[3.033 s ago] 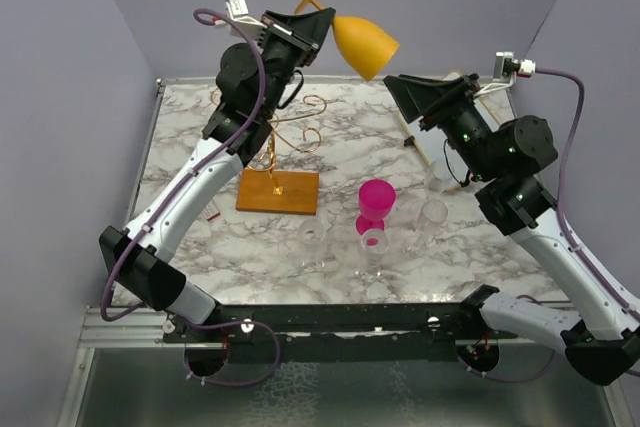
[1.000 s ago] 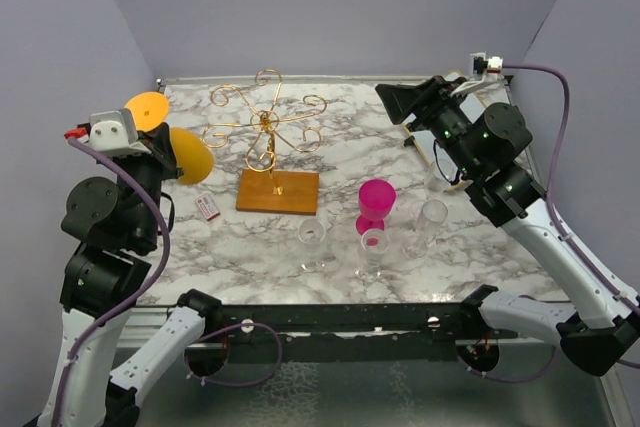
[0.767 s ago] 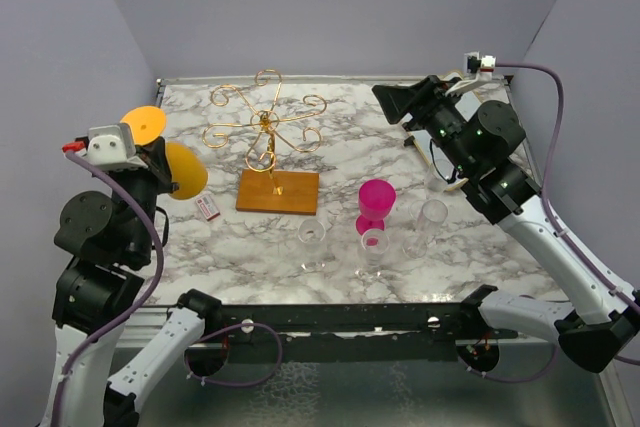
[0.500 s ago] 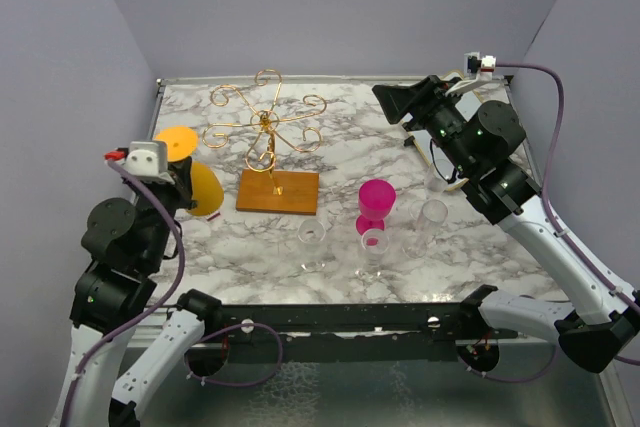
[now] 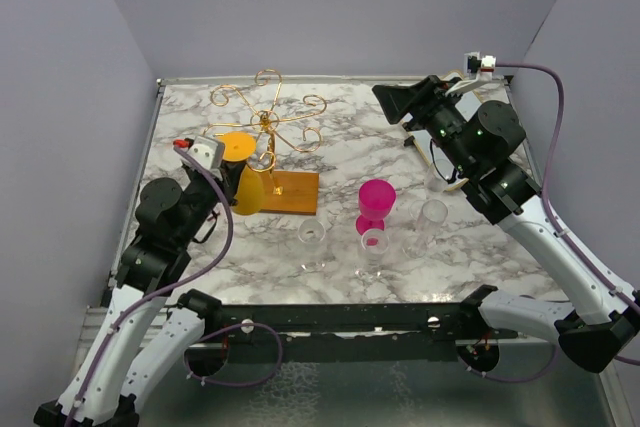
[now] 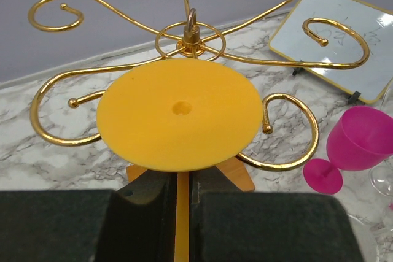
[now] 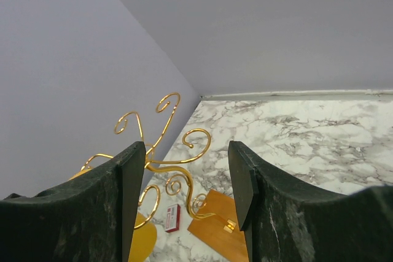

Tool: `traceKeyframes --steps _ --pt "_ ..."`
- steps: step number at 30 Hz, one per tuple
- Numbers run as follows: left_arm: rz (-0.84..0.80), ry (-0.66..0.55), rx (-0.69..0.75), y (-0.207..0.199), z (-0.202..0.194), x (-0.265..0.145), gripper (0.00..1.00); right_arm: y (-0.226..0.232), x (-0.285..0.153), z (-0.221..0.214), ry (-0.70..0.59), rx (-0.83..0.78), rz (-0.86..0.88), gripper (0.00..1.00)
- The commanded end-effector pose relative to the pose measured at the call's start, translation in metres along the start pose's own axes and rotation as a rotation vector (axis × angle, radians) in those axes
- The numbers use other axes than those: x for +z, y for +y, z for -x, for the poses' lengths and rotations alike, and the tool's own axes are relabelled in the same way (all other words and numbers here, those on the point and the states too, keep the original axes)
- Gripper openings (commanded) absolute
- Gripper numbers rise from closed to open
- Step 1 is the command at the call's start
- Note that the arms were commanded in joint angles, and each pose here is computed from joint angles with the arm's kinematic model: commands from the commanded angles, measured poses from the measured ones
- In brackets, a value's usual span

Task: Place the wine glass upside down on the wine glass rack

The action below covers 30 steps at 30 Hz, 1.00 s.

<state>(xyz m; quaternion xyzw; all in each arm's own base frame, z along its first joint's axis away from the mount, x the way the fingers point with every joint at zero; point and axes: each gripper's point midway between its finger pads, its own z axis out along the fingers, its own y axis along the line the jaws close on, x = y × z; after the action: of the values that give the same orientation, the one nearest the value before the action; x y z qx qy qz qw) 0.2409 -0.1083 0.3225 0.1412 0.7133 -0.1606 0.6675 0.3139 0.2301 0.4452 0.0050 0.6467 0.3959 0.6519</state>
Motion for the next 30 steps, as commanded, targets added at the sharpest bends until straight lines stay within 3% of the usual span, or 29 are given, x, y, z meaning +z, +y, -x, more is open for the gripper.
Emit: traceKeyframes --steps 1,30 --pt "-0.059 -0.09 0.002 -0.01 0.021 0.019 0.0 0.007 -0.005 0.015 -0.032 -0.013 0.007 0.57" --pt "0.256 -0.079 -0.113 0.043 0.003 0.033 0.0 0.016 -0.002 0.003 0.019 0.004 0.061 0.57"
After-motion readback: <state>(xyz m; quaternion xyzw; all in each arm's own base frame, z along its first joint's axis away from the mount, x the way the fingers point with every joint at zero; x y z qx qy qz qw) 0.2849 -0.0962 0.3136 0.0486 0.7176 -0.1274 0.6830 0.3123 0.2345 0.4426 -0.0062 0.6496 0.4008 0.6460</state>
